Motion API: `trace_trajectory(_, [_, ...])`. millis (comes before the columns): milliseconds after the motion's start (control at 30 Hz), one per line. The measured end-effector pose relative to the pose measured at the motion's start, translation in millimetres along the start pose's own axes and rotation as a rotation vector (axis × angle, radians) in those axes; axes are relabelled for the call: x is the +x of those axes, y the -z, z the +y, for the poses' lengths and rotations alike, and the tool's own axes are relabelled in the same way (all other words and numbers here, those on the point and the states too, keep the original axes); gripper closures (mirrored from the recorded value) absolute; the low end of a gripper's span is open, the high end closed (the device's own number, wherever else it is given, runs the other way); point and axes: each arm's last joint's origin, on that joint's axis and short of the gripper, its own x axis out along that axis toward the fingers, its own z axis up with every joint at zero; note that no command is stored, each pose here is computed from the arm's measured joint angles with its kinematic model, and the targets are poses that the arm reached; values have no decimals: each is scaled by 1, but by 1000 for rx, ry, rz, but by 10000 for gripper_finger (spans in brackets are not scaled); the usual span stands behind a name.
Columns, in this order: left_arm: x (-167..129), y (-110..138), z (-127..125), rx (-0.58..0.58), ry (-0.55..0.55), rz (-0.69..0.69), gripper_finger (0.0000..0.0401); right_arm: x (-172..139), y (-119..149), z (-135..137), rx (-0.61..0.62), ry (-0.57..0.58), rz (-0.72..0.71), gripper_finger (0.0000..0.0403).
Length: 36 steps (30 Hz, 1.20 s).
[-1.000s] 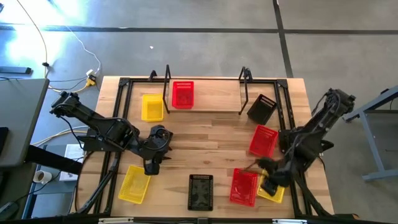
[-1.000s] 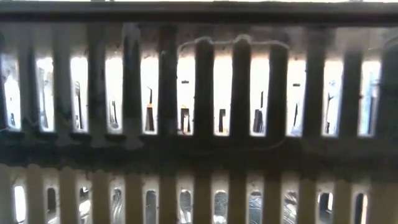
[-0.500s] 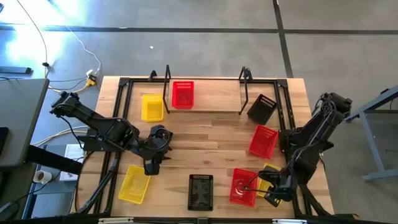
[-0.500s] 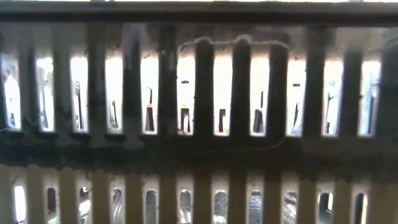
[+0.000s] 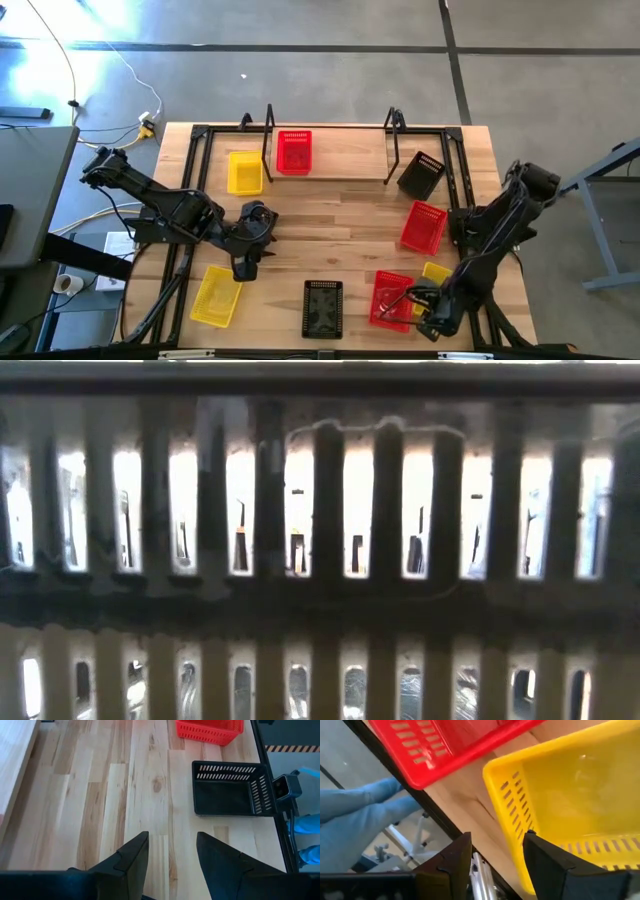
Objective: Stack baskets on shelf by color
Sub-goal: Put the bottom right yellow bin on the shelf
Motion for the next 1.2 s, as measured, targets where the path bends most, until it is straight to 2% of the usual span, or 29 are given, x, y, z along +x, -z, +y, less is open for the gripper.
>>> trace_trajectory(300, [0, 0, 0, -3, -1, 0, 245, 24, -2, -2, 11, 96, 43, 263])
trace_trajectory(433, [0, 0, 0, -2, -1, 0, 245, 27, -1, -2, 19, 99, 58, 314])
trace_trajectory(533, [0, 0, 0, -3, -1, 0, 245, 26, -1, 1, 14, 66, 59, 373])
trace_trajectory(600, [0, 0, 0, -3, -1, -1, 245, 24, 0, 4, 12, 34, 65, 393])
trace_trajectory(733, [0, 0, 0, -1, -1, -1, 245, 21, 0, 8, 47, -9, 76, 383])
trace_trajectory(933, [0, 0, 0, 0, -1, -1, 245, 12, 8, 19, 65, -95, 92, 397])
trace_trajectory(1200, [0, 0, 0, -1, -1, -1, 245, -27, 24, 48, 67, -91, 122, 402])
